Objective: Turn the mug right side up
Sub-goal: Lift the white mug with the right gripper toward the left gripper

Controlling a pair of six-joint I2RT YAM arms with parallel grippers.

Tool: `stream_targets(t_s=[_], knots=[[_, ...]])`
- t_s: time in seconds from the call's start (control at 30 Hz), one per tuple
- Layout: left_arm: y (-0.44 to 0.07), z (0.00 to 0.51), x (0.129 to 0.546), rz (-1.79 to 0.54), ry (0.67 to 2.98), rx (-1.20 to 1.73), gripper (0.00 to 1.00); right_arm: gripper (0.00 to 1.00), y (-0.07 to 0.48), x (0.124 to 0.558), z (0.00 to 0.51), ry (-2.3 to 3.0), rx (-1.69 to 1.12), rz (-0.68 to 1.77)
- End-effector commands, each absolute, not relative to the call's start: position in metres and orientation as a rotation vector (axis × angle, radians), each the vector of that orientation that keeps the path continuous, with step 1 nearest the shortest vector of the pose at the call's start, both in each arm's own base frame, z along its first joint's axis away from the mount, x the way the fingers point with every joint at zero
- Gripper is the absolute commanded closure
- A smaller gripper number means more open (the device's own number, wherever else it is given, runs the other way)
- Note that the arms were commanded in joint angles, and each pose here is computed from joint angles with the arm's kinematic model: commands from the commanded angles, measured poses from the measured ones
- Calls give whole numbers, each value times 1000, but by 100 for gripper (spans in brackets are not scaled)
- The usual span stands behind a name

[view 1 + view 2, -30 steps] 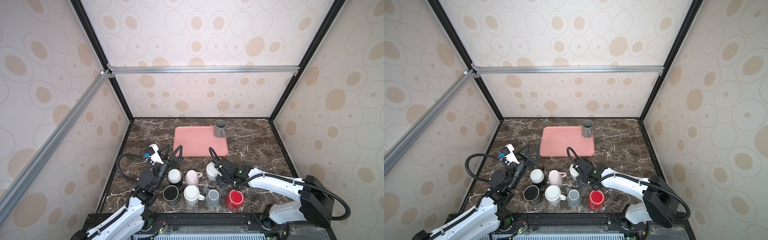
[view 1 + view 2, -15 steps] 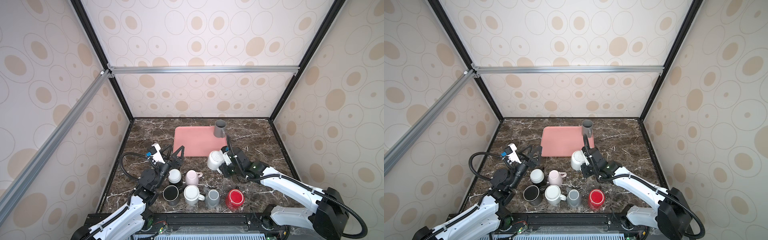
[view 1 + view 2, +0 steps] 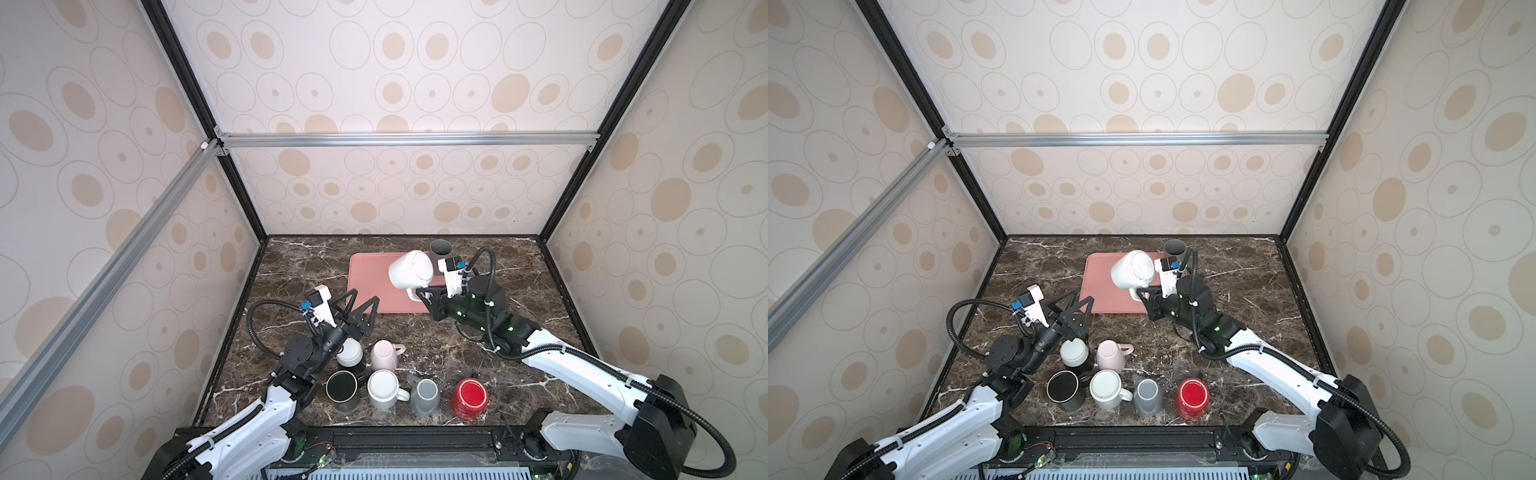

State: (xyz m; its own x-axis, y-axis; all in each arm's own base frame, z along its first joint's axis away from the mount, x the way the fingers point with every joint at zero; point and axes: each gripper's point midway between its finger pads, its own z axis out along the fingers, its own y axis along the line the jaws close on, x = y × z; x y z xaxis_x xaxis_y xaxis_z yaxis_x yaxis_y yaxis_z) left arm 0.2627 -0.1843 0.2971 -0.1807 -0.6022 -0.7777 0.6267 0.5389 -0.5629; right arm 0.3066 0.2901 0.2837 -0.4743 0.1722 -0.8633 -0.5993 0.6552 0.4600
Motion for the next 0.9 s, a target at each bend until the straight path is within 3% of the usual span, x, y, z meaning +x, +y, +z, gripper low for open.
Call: stream_targets(t_s=[0.0,0.1,0.27,0.53,0.87], knots=[[-191,335,250,-1185,1248,88,1,100,302,302,394,1447,-326,1166],[-195,340,246,-1222,1224,115,5,100,311,296,410,1376,-347,1271],[-202,354,242,-1269,1171,161,20,100,323,287,421,1315,-383,1414],[-205,371,242,-1302,1100,175,21,100,329,255,421,1228,-484,1598],[-212,384,236,-1380,1049,215,38,100,340,240,404,1266,-546,1645]])
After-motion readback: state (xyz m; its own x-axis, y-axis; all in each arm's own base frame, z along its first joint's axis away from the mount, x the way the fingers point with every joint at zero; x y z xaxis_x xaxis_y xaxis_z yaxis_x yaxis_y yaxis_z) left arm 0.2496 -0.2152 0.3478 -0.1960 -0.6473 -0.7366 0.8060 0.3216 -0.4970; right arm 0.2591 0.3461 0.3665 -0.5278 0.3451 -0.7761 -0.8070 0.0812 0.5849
